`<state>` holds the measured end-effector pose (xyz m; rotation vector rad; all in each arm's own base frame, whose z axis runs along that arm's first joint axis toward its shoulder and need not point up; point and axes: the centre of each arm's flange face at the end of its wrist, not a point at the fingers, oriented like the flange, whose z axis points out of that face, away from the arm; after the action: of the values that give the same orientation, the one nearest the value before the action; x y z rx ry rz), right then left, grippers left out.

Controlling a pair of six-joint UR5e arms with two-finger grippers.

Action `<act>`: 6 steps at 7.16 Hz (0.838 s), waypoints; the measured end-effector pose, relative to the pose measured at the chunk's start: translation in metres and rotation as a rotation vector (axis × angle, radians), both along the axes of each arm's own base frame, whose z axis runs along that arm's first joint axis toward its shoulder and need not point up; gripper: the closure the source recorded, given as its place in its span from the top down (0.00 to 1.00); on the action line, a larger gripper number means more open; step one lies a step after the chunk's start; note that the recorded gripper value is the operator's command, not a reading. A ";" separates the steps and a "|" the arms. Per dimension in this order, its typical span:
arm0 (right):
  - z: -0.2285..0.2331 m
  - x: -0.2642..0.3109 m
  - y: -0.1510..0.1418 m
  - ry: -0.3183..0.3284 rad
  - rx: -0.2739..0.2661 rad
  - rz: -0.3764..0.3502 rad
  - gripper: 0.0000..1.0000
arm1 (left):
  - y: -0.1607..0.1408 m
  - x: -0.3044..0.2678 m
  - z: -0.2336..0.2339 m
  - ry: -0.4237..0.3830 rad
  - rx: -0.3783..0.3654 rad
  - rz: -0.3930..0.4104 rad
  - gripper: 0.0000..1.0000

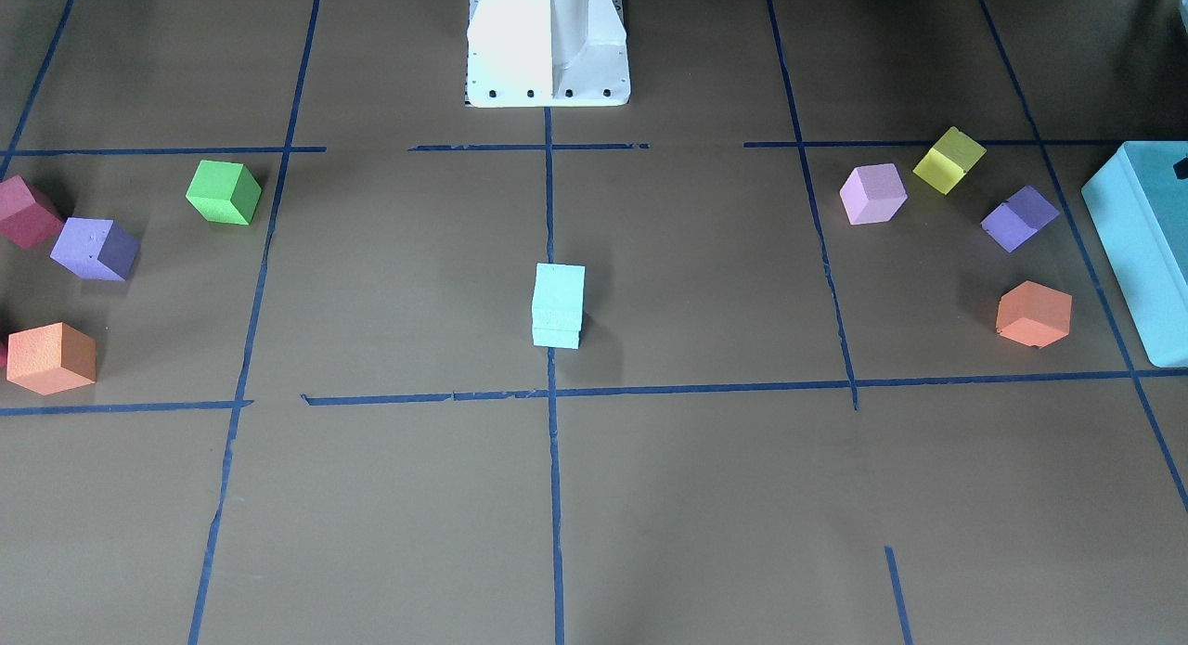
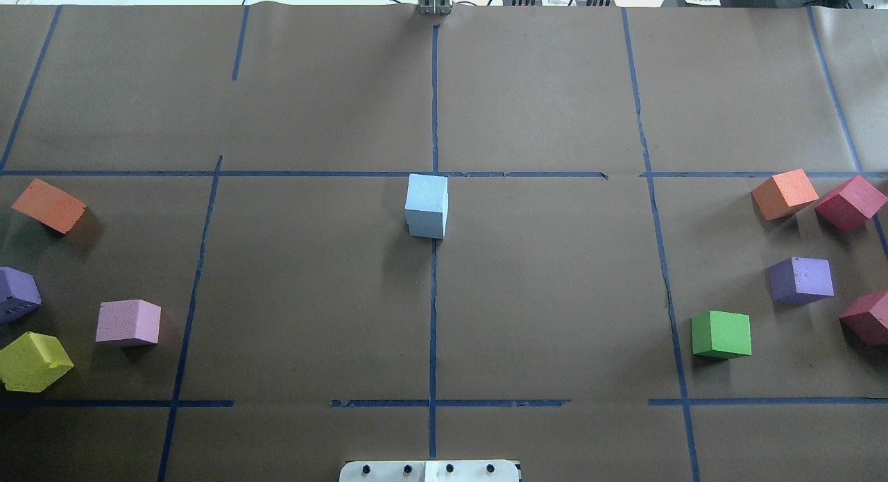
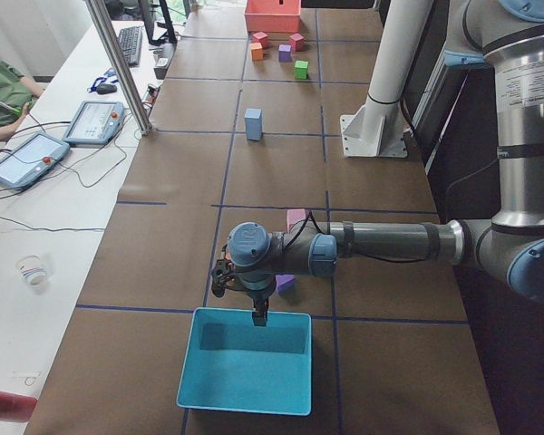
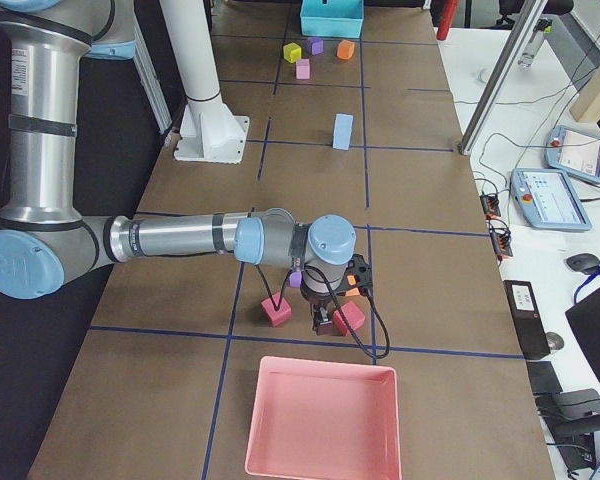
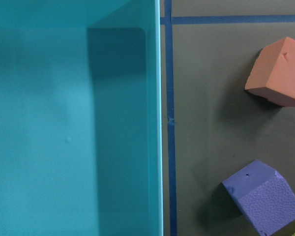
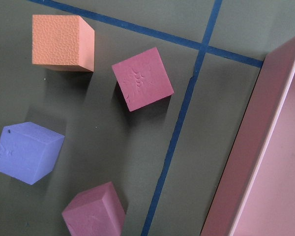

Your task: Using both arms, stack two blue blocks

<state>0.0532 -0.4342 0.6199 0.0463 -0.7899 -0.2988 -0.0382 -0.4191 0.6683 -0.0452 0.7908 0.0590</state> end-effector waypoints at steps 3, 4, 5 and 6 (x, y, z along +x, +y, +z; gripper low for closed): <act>0.000 -0.001 0.000 0.000 0.002 -0.003 1.00 | 0.000 -0.002 0.001 -0.039 0.009 0.005 1.00; 0.000 -0.002 0.000 0.000 0.001 -0.005 1.00 | 0.000 -0.002 0.001 -0.040 0.012 0.005 1.00; 0.000 -0.003 0.000 0.000 0.001 -0.007 1.00 | 0.000 -0.002 0.000 -0.040 0.013 0.005 1.00; 0.000 -0.003 0.000 0.000 0.000 -0.009 1.00 | -0.001 -0.002 0.000 -0.039 0.014 0.006 1.00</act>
<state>0.0499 -0.4343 0.6203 0.0433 -0.7903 -0.3072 -0.0399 -0.4196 0.6682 -0.0349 0.7508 0.0691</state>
